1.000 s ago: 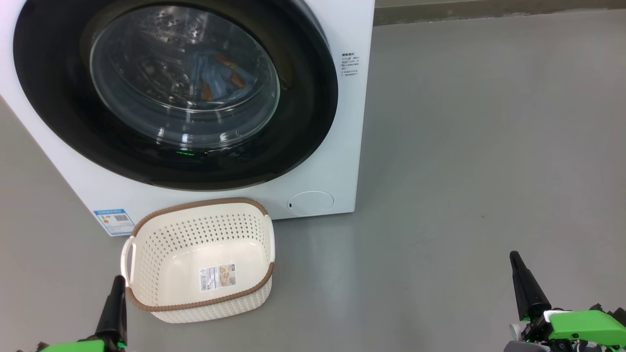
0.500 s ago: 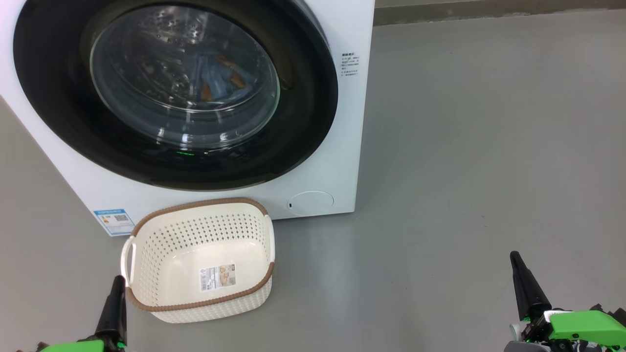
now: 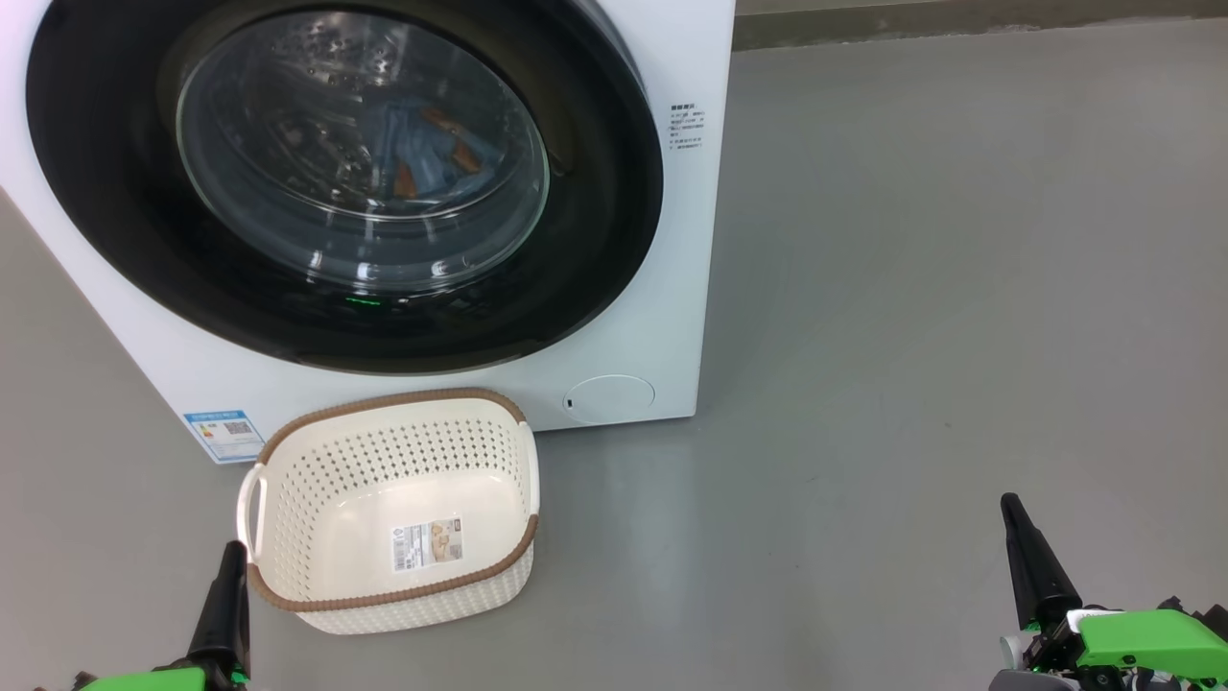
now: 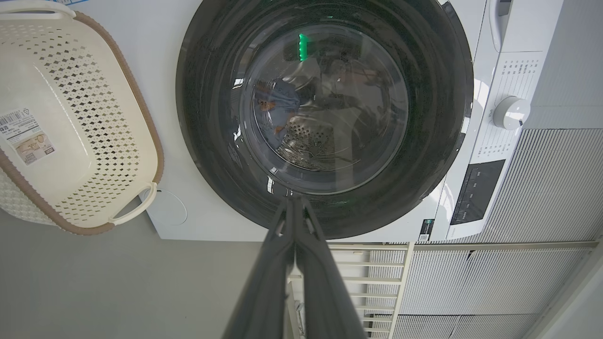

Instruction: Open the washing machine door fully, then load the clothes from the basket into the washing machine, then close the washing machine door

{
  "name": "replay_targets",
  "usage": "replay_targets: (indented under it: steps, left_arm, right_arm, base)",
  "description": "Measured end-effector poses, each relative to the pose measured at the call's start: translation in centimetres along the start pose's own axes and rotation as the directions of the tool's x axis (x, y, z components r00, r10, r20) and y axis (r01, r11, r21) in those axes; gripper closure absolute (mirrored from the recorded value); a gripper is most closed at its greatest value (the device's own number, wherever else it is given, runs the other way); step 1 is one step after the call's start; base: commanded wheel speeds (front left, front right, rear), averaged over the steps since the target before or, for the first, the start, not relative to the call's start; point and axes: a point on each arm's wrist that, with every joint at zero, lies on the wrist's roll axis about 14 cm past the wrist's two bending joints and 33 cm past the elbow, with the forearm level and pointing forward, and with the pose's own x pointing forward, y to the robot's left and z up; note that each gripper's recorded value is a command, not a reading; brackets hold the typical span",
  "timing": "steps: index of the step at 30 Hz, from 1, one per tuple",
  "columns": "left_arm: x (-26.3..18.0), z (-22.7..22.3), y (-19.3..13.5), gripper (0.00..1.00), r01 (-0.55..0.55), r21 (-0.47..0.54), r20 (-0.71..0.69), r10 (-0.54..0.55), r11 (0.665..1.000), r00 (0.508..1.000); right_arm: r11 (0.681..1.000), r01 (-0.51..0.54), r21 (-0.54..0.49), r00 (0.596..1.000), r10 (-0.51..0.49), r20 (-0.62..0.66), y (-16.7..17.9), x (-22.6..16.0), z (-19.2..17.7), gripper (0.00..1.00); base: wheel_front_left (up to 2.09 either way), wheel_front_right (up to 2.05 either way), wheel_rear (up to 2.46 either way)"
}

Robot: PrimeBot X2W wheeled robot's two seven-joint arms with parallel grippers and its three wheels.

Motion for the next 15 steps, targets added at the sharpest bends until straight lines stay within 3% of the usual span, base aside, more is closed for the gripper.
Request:
replay_targets:
  steps: [15]
  left_arm:
    - [0.0,-0.06,-0.01,1.0,0.0,-0.003,-0.002,0.0,1.0,1.0]
  right_arm:
    - [1.0,0.0,0.003,1.0,0.0,0.004,0.0,-0.01,0.09,1.0]
  base:
    - [0.0,0.0,0.0]
